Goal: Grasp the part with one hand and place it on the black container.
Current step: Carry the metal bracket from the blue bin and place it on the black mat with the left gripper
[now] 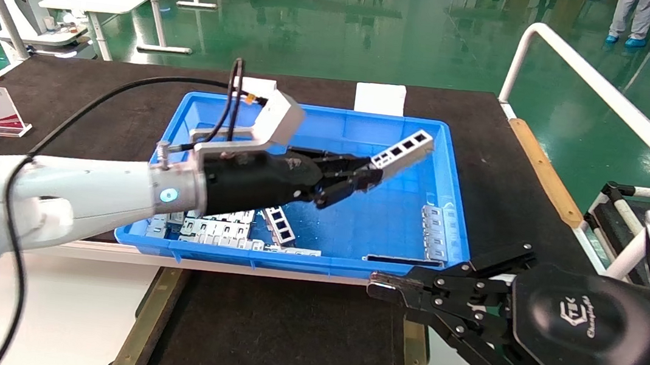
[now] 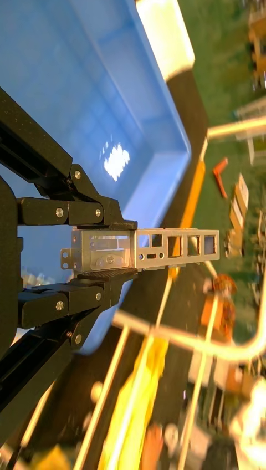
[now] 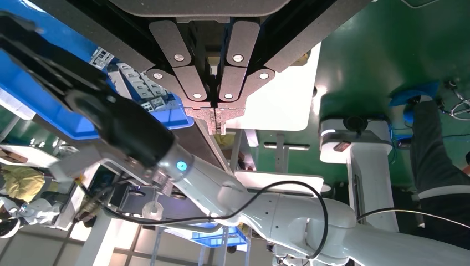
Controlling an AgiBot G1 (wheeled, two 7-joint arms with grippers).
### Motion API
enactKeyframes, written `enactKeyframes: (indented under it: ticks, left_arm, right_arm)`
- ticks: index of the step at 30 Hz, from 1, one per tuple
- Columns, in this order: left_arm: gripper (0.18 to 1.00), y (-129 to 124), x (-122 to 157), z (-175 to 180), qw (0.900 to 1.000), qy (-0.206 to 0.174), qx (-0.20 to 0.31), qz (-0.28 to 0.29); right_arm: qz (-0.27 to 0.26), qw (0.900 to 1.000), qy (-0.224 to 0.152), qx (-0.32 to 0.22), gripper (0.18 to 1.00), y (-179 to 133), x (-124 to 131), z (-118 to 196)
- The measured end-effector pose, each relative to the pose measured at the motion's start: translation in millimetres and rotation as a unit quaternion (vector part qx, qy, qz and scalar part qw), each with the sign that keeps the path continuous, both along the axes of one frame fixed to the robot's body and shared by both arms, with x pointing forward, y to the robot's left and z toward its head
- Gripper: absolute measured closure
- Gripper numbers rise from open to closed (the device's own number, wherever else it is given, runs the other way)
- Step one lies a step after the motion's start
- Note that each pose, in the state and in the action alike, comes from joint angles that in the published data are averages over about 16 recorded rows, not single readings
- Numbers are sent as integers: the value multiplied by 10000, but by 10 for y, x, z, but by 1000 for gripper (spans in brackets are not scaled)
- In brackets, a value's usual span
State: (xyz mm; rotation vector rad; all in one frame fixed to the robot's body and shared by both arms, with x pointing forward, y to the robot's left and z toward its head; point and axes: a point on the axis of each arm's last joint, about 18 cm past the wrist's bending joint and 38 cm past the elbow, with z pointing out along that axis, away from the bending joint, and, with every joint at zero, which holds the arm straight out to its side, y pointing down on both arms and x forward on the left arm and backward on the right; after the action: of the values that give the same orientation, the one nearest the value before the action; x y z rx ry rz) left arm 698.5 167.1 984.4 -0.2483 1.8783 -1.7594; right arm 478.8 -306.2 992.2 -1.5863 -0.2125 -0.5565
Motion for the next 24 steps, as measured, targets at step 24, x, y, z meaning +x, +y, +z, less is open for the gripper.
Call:
enactKeyframes:
  ticks: [24]
  left_arm:
    - [864, 363, -1120, -1321, 9925, 1149, 87, -402]
  right_arm:
    - [0, 10000, 0, 0, 988, 0, 0, 0]
